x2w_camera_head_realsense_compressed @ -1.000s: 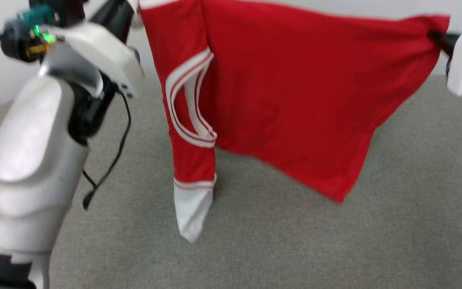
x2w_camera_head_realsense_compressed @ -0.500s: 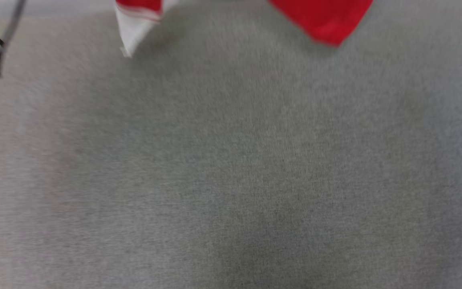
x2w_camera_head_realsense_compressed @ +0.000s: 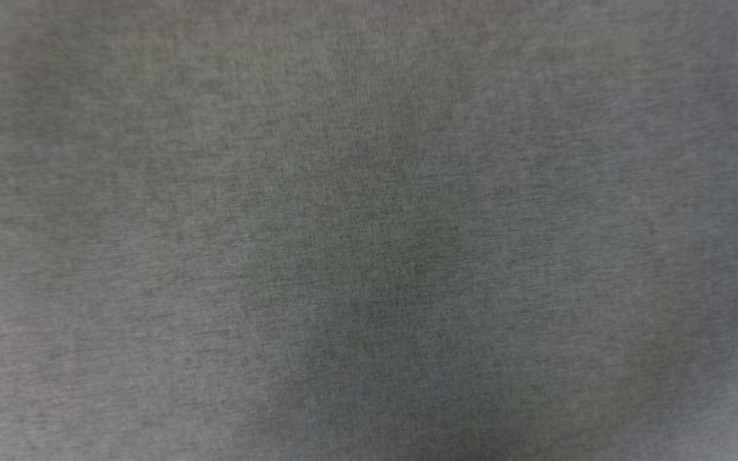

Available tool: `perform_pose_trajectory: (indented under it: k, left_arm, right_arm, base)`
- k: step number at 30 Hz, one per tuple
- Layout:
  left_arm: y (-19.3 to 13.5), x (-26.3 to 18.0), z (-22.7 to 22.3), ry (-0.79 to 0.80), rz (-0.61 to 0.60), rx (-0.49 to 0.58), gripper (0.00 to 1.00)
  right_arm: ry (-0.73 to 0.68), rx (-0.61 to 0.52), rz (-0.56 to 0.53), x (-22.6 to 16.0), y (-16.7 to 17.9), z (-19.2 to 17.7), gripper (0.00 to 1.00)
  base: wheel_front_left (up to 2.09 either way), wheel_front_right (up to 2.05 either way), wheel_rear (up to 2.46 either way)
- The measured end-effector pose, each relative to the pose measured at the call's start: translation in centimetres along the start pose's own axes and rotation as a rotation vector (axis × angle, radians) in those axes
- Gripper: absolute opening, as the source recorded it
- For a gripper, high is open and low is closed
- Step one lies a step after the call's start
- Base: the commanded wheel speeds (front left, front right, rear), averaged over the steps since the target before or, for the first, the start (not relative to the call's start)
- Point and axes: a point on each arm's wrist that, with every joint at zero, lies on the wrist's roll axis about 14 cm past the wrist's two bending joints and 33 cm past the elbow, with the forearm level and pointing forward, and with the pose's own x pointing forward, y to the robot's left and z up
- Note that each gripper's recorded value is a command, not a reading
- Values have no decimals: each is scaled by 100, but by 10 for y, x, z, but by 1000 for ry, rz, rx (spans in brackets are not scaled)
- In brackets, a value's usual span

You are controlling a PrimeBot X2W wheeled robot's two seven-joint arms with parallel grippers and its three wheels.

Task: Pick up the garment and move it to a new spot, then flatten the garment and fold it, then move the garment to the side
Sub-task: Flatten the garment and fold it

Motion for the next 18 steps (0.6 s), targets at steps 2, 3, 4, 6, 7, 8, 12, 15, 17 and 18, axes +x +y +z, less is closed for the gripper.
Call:
perform_pose_trajectory:
  k: [2,3,4,6,7,8,12,15,17,18]
  left_arm:
    - [-2,-2,-23,28,2,-18,0]
    - [-4,-4,-34,44,2,-23,0]
    - [-4,-7,-46,62,6,-37,0]
    - [-7,-14,-66,99,7,-70,0]
    - [-8,-17,-71,104,8,-89,0]
    - [-9,-18,-73,104,8,-98,0]
    - [-11,-29,-88,135,-1,-116,0]
    - [-13,-44,-103,172,3,-146,0]
    - [-13,-54,-107,183,7,-165,0]
    - [-13,-61,-110,196,7,-173,0]
  right_arm:
    - [26,3,16,7,7,-19,0]
    - [43,3,24,10,10,-29,0]
    - [59,7,34,12,14,-39,0]
    - [87,18,48,14,21,-56,0]
    - [98,24,55,15,24,-63,0]
    - [110,31,61,16,27,-69,0]
    - [147,61,92,17,40,-88,0]
    - [189,79,114,10,48,-104,0]
    - [209,89,122,2,50,-112,0]
    - [221,96,126,-2,51,-117,0]
  base:
    - [0,0,0]
    - [0,0,0]
    - [0,0,0]
    - [0,0,0]
    - [0,0,0]
    - [0,0,0]
    - [0,0,0]
    - [0,0,0]
    - [0,0,0]
    - [0,0,0]
